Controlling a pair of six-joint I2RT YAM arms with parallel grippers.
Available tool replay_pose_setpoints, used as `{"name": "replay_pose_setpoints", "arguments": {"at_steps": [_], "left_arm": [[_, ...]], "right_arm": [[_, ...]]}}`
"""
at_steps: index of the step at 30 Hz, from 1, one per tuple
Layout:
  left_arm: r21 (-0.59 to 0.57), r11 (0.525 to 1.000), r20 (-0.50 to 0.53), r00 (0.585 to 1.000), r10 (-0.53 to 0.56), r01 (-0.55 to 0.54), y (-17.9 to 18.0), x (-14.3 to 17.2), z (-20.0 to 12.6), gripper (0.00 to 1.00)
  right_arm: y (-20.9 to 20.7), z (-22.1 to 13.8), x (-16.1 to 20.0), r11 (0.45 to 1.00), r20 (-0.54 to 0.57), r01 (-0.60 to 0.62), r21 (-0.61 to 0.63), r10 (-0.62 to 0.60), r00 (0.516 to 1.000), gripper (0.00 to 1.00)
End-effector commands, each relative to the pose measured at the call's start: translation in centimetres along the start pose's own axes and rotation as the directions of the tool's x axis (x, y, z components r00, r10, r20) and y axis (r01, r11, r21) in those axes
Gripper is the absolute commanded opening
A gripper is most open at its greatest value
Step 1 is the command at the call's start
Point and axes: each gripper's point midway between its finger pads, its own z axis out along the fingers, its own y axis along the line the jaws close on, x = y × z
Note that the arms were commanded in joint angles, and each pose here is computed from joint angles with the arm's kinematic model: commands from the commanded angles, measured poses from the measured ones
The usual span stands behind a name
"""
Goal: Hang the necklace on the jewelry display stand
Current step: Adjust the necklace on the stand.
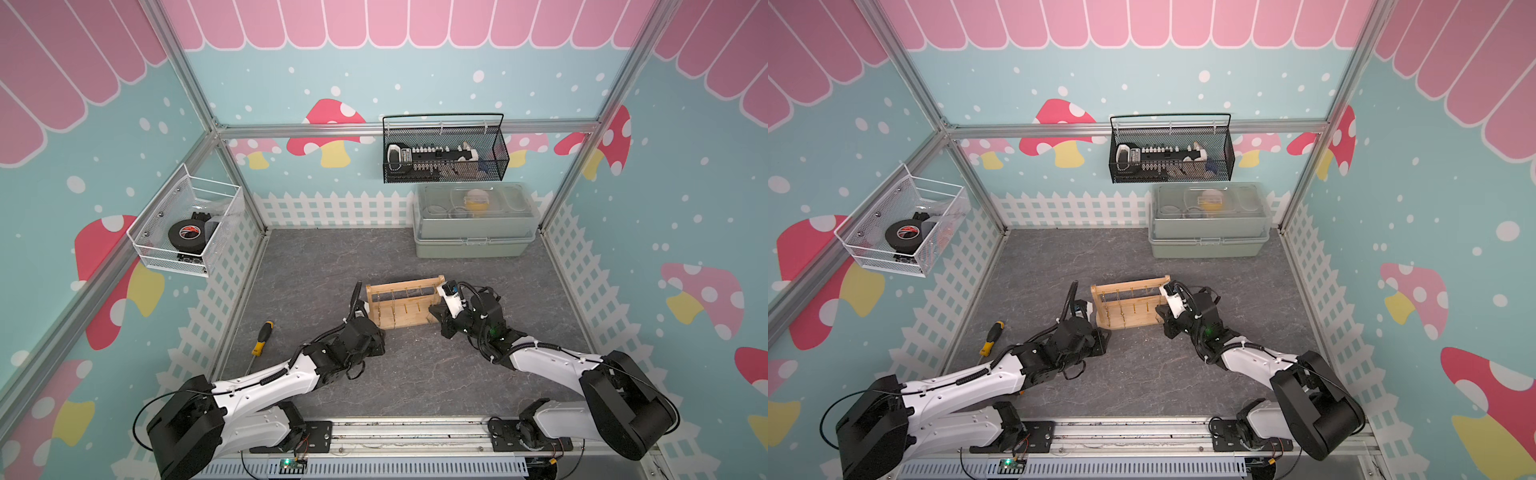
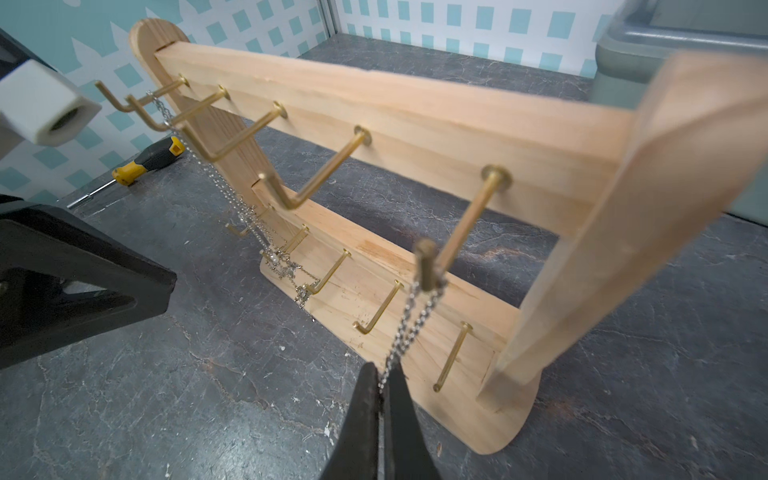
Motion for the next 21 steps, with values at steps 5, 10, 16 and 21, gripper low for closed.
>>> {"name": "replay_pose_setpoints", "arguments": {"at_steps": [5,10,16,21], "left_arm": [[-0.005,1.000,0.030,1.000,0.003,-0.003,-0.1,-0.7,-0.4,0.29],[0.003,1.000,0.025,1.000,0.001,-0.001,-0.3,-0.7,-0.3,0.29],[0.064,0.998,0.016,1.000,-0.008,0.007,-2.0,-0.5,-0.1,0.29],[0.105,0.994,0.053,0.998,0.026,-0.032,-4.7,-0.2,-0.3,0.29]], "right_arm": [[0.4,-0.4,-1.4,1.000,0.036,-0.002,0.003,0.002,0.999,0.09],[0.2,-1.5,-1.2,0.999,0.023,0.014,0.033,-0.015,1.000,0.13],[-0.3,-1.6,-0.5,0.998,0.003,0.019,0.061,-0.019,1.000,0.10],[-1.5,-2.8,-0.2,0.992,0.007,0.015,0.127,-0.016,1.000,0.10]]}}
